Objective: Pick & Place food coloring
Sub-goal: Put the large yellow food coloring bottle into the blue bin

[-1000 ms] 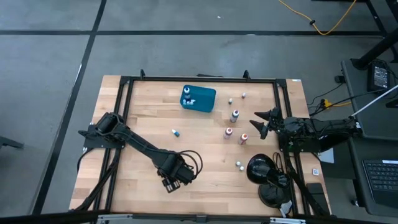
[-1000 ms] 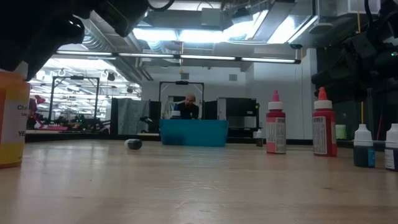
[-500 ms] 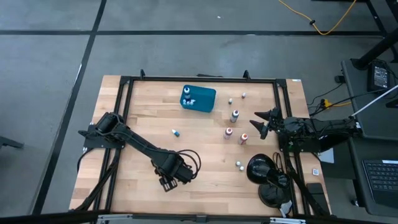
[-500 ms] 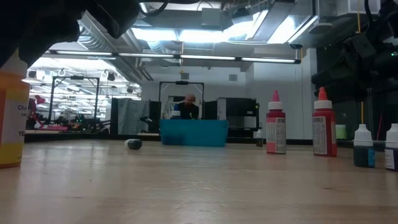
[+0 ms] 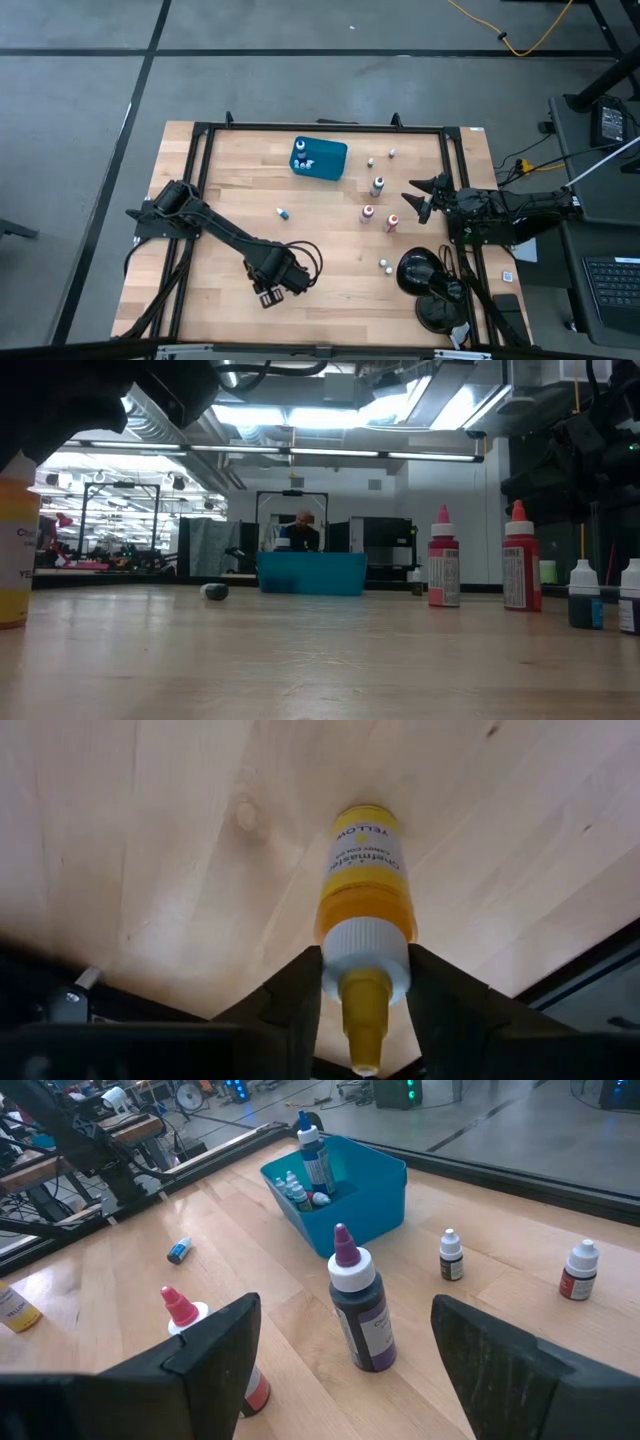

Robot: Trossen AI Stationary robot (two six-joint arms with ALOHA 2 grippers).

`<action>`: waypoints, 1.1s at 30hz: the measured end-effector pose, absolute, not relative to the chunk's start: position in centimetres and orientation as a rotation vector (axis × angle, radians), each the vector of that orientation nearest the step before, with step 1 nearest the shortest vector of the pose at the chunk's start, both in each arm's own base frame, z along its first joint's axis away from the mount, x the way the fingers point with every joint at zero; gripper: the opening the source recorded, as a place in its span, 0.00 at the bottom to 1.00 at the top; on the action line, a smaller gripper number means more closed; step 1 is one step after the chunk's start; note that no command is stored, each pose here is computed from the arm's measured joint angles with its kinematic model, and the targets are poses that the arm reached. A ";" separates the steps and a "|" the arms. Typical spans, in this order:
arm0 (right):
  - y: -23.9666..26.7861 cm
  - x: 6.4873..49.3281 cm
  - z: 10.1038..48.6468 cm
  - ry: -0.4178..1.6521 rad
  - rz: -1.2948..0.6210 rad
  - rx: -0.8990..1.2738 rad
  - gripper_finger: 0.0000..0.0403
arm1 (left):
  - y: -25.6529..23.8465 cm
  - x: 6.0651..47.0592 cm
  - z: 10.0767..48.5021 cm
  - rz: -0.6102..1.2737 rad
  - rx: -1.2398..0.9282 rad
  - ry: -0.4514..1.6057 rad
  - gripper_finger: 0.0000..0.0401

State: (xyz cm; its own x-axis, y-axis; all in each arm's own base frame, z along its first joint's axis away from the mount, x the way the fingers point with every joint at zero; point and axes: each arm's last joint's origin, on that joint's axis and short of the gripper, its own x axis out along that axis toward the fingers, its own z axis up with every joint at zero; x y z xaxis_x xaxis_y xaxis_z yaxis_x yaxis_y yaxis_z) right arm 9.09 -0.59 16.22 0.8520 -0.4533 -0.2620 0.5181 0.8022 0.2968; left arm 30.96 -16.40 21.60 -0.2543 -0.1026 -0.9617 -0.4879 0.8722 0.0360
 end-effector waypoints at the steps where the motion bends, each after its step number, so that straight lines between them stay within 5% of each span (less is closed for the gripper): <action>1: -0.6 9.1 16.2 0.182 -0.524 0.369 0.73 | -16.4 31.0 21.6 0.385 -0.444 1.811 0.31; 14: -0.6 9.1 16.2 0.182 -0.523 0.370 0.73 | -13.2 31.2 24.4 0.390 -0.438 1.711 0.30; 33: -0.6 9.1 16.2 0.182 -0.523 0.369 0.73 | 3.5 32.9 35.3 0.560 -0.440 1.363 0.29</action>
